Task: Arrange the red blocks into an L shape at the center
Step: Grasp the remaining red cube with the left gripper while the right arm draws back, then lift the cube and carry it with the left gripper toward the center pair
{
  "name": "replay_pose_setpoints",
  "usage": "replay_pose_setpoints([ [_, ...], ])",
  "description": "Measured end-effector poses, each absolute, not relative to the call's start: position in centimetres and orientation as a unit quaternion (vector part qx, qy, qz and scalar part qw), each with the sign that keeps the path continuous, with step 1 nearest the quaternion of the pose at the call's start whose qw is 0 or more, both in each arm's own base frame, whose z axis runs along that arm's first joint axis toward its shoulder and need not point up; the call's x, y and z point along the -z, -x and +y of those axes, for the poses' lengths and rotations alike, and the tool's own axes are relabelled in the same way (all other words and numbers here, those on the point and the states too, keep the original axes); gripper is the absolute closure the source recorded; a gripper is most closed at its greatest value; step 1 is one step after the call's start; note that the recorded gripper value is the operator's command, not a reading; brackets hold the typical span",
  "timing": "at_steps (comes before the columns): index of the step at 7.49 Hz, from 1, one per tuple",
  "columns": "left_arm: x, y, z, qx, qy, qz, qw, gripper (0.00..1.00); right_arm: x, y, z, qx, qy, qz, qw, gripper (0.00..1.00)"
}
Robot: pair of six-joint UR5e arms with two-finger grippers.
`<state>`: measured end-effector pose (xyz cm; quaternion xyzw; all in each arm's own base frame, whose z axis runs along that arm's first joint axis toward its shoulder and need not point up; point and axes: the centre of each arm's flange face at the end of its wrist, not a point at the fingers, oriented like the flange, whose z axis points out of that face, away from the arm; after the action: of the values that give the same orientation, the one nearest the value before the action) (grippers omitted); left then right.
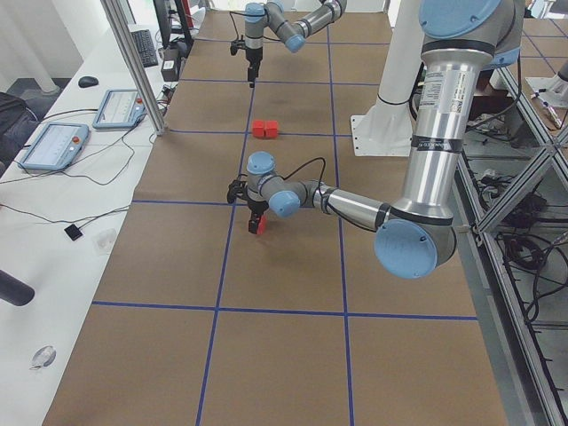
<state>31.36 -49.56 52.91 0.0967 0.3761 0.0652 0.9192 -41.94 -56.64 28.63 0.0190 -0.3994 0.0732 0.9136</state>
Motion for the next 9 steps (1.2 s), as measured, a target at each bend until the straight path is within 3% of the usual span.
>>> replay_pose_setpoints([
  [7, -52.6, -31.9, -50.2, -0.067, -0.100, 0.378, 0.918, 0.14, -28.5, 42.9, -56.0, -0.073, -0.017, -0.399, 0.914, 0.01],
  [8, -52.6, -31.9, -50.3, -0.066, -0.099, 0.378, 0.918, 0.38, -28.5, 42.9, -56.0, -0.072, -0.017, -0.399, 0.914, 0.01],
  [9, -52.7, -31.8, -50.3, -0.065, -0.099, 0.377, 0.918, 0.73, -28.6, 43.0, -55.9, -0.072, -0.016, -0.399, 0.914, 0.01],
])
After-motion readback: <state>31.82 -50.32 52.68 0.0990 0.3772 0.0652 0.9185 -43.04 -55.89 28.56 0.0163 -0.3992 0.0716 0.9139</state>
